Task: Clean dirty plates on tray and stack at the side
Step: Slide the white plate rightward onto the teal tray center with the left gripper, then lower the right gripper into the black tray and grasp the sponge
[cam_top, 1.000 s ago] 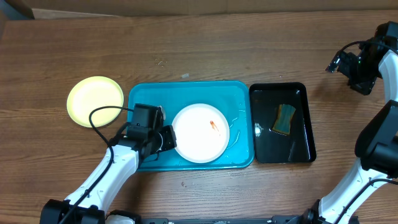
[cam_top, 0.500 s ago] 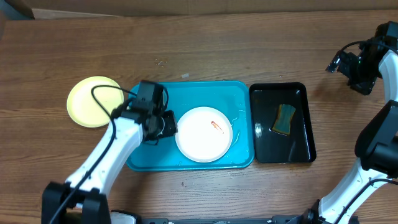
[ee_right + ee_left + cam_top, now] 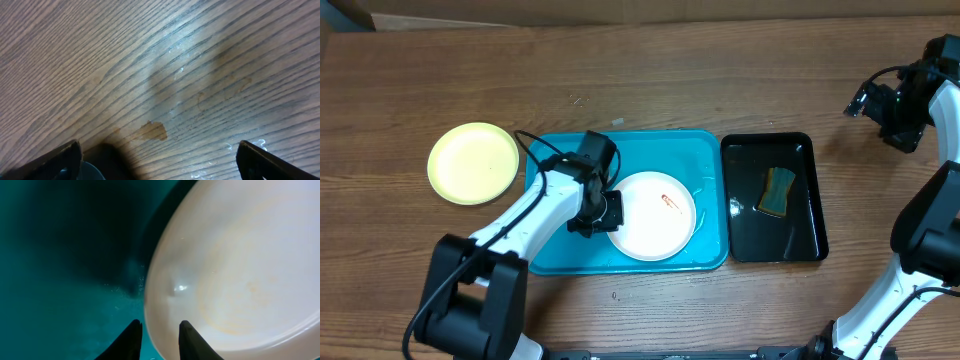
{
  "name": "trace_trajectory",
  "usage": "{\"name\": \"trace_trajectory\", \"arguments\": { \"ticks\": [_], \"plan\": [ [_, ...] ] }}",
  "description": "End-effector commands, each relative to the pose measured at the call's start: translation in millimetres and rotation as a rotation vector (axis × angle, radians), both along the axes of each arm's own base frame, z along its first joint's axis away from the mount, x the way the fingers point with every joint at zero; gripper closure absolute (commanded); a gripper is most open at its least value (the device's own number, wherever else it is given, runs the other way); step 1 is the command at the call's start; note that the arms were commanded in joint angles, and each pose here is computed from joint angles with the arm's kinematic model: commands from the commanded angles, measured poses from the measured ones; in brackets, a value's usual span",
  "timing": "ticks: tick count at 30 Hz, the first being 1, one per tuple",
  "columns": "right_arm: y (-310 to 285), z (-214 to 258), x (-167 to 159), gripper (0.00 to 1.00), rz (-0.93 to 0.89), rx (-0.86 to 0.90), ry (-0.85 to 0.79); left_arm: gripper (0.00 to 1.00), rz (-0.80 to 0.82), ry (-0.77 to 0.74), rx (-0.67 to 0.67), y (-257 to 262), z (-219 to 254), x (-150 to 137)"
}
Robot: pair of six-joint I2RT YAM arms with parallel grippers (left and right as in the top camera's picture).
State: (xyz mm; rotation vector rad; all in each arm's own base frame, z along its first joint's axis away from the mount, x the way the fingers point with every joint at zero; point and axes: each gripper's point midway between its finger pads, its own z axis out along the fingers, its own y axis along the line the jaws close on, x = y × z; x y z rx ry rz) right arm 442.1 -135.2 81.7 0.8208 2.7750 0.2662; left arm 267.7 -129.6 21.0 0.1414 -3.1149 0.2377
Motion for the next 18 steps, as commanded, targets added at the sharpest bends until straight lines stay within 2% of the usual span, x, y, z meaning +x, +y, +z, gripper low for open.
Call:
{"name": "trace_trajectory", "arguments": {
  "ticks": [1, 5, 9, 14, 18],
  "plan": [
    [-1, 18, 7, 0.0, 0.001, -0.012, -0.046, 0.77, -0.024, -0.005, 0.046, 4, -5, 5],
    [-1, 18, 7, 0.0, 0.001, -0.012, -0.046, 0.82, -0.018, -0.007, 0.045, 5, -4, 6],
    [-1, 18, 7, 0.0, 0.001, -0.012, -0.046, 0.96, -0.013, -0.005, 0.043, 6, -4, 7],
    [-1, 20, 13, 0.0, -0.013, -0.003, -0.073, 0.95, -0.013, -0.011, 0.04, 6, -4, 8],
    [30, 28, 14, 0.0, -0.004, 0.178, -0.095, 0.95, -0.01, -0.024, 0.035, 5, -4, 12]
  ]
}}
